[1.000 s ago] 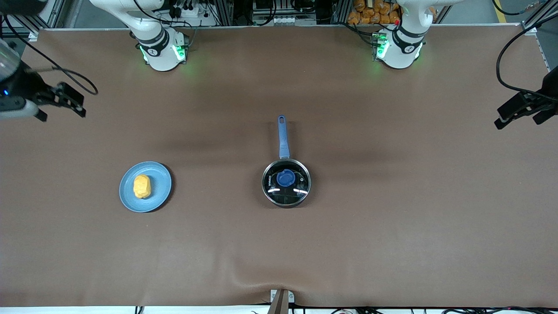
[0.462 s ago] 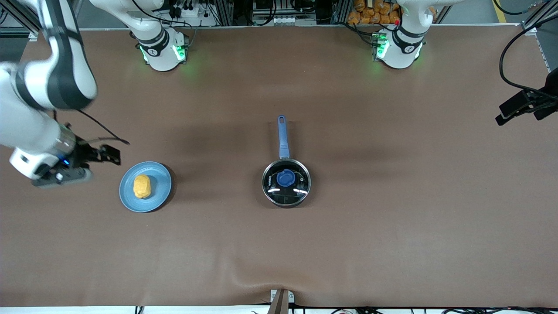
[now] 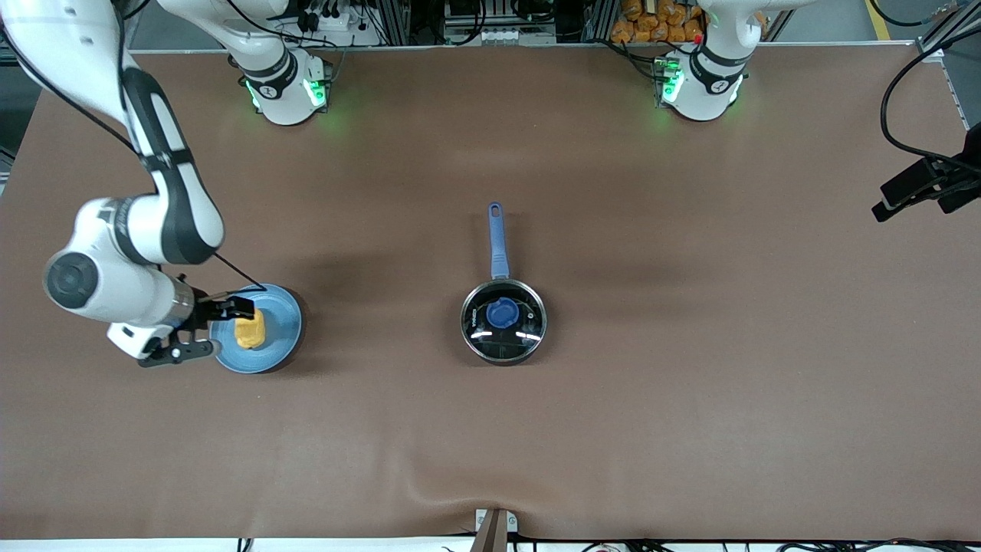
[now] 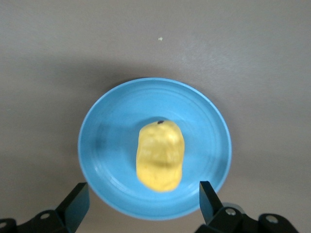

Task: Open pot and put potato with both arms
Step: 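Grasp the potato with the right gripper while the left gripper reaches the lid, then lower the left gripper onto the pot lid and grasp its blue knob, then lift the glass lid off the pot with the left gripper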

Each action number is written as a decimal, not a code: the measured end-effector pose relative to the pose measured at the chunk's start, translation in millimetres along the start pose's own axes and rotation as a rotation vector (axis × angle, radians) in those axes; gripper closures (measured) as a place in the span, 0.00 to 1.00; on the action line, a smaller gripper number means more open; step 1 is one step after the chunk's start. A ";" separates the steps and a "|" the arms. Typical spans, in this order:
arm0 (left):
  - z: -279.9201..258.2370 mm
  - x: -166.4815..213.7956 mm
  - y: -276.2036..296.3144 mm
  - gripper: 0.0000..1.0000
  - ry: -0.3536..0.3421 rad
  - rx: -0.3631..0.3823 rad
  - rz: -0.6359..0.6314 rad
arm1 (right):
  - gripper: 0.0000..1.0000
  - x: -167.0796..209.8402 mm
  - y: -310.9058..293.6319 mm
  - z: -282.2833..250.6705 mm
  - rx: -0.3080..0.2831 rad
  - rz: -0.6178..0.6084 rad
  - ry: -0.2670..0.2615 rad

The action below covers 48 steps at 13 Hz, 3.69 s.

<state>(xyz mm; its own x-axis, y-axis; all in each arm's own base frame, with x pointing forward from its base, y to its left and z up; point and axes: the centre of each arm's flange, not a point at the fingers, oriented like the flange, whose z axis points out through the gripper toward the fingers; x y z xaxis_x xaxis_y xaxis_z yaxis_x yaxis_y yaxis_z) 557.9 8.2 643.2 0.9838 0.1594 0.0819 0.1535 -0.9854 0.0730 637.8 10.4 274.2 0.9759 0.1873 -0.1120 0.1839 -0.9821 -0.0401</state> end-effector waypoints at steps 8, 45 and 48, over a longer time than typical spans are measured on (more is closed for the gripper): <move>44.1 -9.3 134.4 0.00 -0.043 -0.077 -0.061 | 0.00 9.7 2.8 73.8 0.008 0.001 -0.015; 392.3 -105.0 475.8 0.00 0.129 -0.051 -0.047 | 0.41 21.9 -209.6 -53.9 0.238 0.157 0.115; 395.8 -104.8 474.9 0.00 0.128 -0.046 -0.051 | 0.41 21.1 -247.8 -64.0 0.251 0.202 0.133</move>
<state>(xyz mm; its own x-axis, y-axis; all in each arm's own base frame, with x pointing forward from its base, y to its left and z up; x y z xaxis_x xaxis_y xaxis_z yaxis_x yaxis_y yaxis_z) 564.2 -500.0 275.9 0.9546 0.2181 0.2031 0.1955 -0.9726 0.1255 620.4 256.6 345.4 0.9994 -0.0311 -0.0134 -0.0336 -0.9608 -0.2752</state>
